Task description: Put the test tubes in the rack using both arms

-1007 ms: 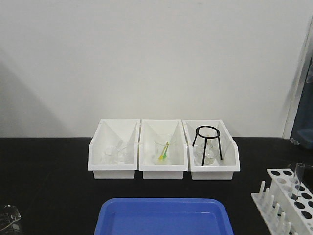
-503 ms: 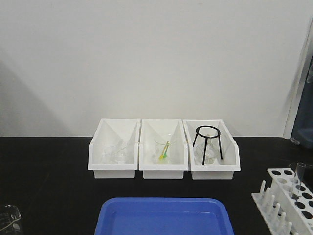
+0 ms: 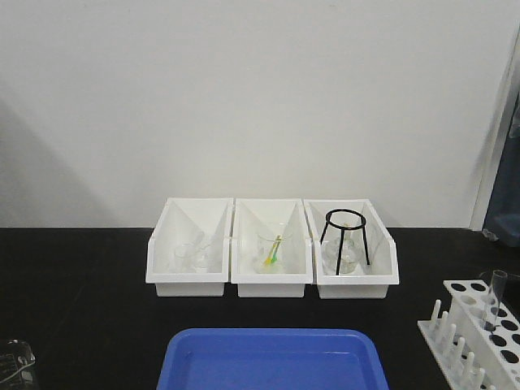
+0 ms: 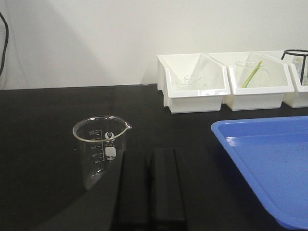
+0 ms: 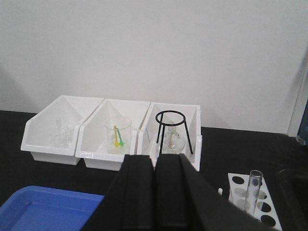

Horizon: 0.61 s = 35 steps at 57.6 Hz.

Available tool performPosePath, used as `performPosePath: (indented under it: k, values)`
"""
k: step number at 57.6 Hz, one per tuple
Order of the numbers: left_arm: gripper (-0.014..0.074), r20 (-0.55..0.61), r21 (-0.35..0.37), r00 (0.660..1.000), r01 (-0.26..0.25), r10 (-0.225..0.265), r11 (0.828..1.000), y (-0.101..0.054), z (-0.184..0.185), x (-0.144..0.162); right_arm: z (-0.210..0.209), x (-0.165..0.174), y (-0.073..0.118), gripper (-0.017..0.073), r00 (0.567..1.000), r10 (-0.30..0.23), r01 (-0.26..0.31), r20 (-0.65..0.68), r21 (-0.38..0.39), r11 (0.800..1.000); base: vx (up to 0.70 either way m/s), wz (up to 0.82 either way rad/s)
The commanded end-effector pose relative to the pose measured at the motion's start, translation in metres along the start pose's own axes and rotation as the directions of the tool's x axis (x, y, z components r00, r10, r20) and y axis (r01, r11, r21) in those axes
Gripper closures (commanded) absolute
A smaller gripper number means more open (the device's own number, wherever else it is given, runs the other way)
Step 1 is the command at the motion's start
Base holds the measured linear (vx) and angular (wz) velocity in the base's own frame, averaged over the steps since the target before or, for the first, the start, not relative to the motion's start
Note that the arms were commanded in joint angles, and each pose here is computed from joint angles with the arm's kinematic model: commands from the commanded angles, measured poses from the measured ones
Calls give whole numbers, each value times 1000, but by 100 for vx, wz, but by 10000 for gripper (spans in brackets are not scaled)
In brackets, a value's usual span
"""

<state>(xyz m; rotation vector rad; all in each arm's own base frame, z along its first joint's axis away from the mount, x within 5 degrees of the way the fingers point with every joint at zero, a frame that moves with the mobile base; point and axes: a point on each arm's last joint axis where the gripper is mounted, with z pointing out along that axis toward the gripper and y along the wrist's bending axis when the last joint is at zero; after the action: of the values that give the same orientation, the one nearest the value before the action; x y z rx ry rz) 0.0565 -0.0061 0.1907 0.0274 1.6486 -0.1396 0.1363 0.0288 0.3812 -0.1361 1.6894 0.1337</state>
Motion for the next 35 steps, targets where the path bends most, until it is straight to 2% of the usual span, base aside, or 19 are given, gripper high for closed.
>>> performPosePath:
  k: [1, 35]
  values:
    - [608, 50, 4, 999, 8, -9, 1000, 0, 1, 2, -4, -16, 2, 567, 995, -16, 19, 101, -20, 1000, 0, 0]
    - [608, 50, 4, 999, 8, -8, 1000, 0, 1, 2, -4, -16, 2, 567, 995, -16, 19, 101, -20, 1000, 0, 0]
